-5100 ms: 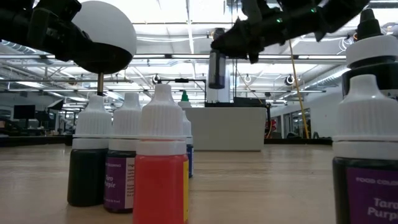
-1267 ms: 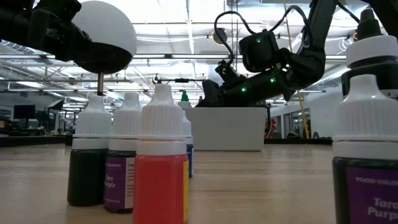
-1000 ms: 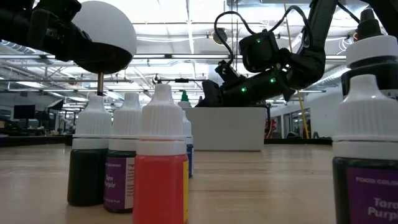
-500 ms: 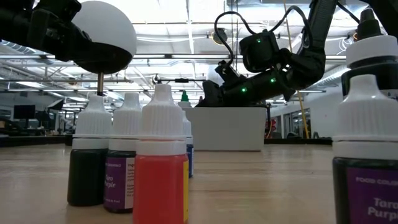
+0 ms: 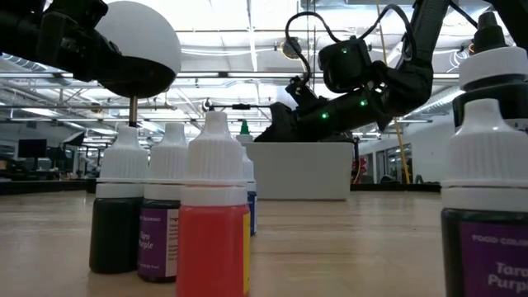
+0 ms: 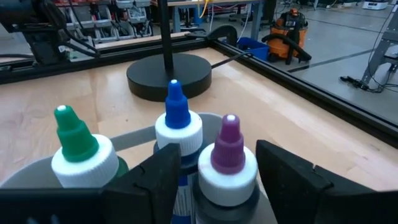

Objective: Pick & Place food coloring
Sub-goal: Put the big purple food coloring bottle into the gray bin, then put the big black food coloring bottle into the gray bin

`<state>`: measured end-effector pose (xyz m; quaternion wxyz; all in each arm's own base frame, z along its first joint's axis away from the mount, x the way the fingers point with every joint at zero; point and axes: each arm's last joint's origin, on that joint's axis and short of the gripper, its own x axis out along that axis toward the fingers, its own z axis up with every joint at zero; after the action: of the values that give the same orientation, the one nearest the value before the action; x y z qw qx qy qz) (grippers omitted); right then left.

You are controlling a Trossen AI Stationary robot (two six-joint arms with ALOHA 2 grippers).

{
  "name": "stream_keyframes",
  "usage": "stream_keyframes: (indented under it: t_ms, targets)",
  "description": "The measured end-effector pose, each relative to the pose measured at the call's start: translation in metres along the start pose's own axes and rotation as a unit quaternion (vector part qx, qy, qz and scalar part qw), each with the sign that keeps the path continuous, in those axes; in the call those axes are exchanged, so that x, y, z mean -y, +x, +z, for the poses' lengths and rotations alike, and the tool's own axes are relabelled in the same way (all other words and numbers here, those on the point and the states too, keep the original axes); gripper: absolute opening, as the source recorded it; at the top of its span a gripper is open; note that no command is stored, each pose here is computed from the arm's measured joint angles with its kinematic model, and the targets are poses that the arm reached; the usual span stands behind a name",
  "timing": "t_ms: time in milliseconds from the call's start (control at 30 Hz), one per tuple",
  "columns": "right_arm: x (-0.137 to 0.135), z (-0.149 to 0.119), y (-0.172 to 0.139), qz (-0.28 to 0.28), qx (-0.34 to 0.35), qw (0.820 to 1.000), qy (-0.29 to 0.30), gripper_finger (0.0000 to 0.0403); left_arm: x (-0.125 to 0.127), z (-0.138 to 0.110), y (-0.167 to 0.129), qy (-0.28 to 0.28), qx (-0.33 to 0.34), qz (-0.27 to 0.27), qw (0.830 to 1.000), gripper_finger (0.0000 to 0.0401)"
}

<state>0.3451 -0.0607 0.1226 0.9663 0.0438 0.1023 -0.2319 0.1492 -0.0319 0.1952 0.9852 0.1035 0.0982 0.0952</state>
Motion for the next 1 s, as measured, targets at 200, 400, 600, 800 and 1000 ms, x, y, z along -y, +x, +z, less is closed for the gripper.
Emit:
stream_keyframes:
  t_ms: [200, 400, 600, 800, 1000]
  targets:
    - [0.0, 0.004, -0.001, 0.0, 0.004, 1.0, -0.002, 0.0205, 0.0, 0.0, 0.0, 0.0, 0.0, 0.0, 1.0, 0.0035]
    - [0.001, 0.024, -0.01, 0.0, 0.007, 1.0, -0.011, 0.0205, 0.0, 0.0, 0.0, 0.0, 0.0, 0.0, 1.0, 0.0035]
    - [0.002, 0.05, -0.025, 0.002, 0.015, 1.0, -0.018, 0.0203, 0.0, 0.0, 0.0, 0.0, 0.0, 0.0, 1.0, 0.0035]
    - [0.002, 0.062, -0.035, 0.027, 0.005, 1.0, -0.008, 0.0168, 0.0, 0.0, 0.0, 0.0, 0.0, 0.0, 1.0, 0.0035]
    - [0.002, 0.063, -0.035, 0.028, 0.006, 1.0, -0.01, 0.0093, 0.0, 0.0, 0.0, 0.0, 0.0, 0.0, 1.0, 0.0035]
